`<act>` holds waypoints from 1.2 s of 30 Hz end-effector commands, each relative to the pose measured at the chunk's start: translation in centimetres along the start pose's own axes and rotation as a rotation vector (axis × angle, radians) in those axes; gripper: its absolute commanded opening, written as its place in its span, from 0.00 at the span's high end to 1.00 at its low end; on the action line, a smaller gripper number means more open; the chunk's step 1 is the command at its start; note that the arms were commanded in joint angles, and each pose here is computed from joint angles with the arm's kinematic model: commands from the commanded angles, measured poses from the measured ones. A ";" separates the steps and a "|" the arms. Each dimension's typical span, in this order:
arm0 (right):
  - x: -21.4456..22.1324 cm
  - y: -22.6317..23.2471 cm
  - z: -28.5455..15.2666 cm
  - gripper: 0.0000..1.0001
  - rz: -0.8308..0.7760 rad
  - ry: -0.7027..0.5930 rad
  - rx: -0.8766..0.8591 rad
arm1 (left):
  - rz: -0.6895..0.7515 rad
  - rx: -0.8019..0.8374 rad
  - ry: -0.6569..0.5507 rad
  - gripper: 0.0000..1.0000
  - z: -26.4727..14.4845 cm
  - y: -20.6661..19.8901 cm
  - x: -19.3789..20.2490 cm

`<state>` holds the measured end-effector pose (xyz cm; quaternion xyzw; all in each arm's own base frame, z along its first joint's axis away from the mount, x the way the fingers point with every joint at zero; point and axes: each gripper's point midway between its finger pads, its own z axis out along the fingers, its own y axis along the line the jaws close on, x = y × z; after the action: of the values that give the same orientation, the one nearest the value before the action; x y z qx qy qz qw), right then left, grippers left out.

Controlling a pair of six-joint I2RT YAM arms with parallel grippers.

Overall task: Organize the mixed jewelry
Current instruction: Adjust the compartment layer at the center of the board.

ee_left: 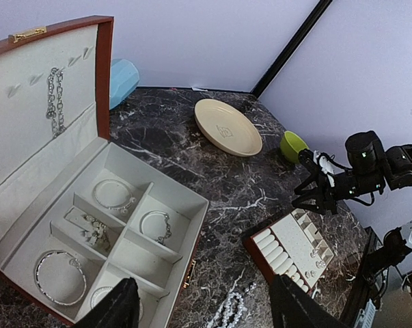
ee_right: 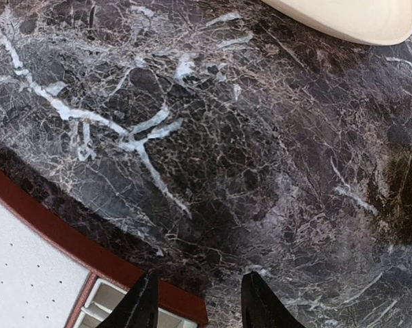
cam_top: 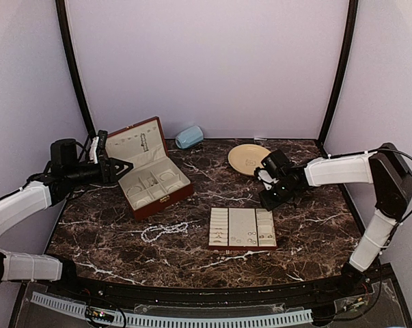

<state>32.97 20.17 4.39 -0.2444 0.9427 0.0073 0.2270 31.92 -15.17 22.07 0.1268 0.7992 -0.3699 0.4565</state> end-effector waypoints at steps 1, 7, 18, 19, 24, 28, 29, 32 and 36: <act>-0.5 -0.4 -0.3 0.58 -0.005 0.003 0.017 | 0.010 -0.001 0.005 0.32 0.0 -0.1 0.1; 0.5 -0.1 -0.8 0.57 0.032 0.012 -0.010 | 0.011 0.000 0.002 0.32 -0.1 -0.1 0.0; 2.5 0.3 -1.0 0.59 0.080 0.044 -0.038 | 0.008 0.002 0.002 0.32 -0.1 -0.1 0.0; 2.8 0.4 -1.0 0.59 0.090 0.055 -0.044 | 0.008 0.001 0.001 0.32 -0.1 -0.1 0.0; 5.0 0.4 -1.2 0.61 0.140 0.107 -0.043 | 0.008 0.002 0.003 0.32 -0.1 -0.2 0.0; 5.5 0.7 -2.2 0.61 0.165 0.109 -0.070 | 0.007 0.003 0.000 0.32 -0.1 -0.2 0.0; 5.5 0.9 -2.5 0.61 0.167 0.108 -0.088 | 0.007 0.004 0.000 0.32 -0.1 -0.2 0.0; 5.6 1.1 -2.9 0.60 0.165 0.108 -0.097 | 0.006 0.006 -0.001 0.32 -0.2 -0.3 0.0; 5.4 0.8 -3.3 0.59 0.150 0.094 -0.085 | 0.009 0.005 -0.005 0.32 -0.3 -0.4 -0.1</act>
<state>27.35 18.12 4.41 -0.1858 0.9667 0.0475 0.1696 31.94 -15.15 22.05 0.1258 0.7996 -0.3694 0.4564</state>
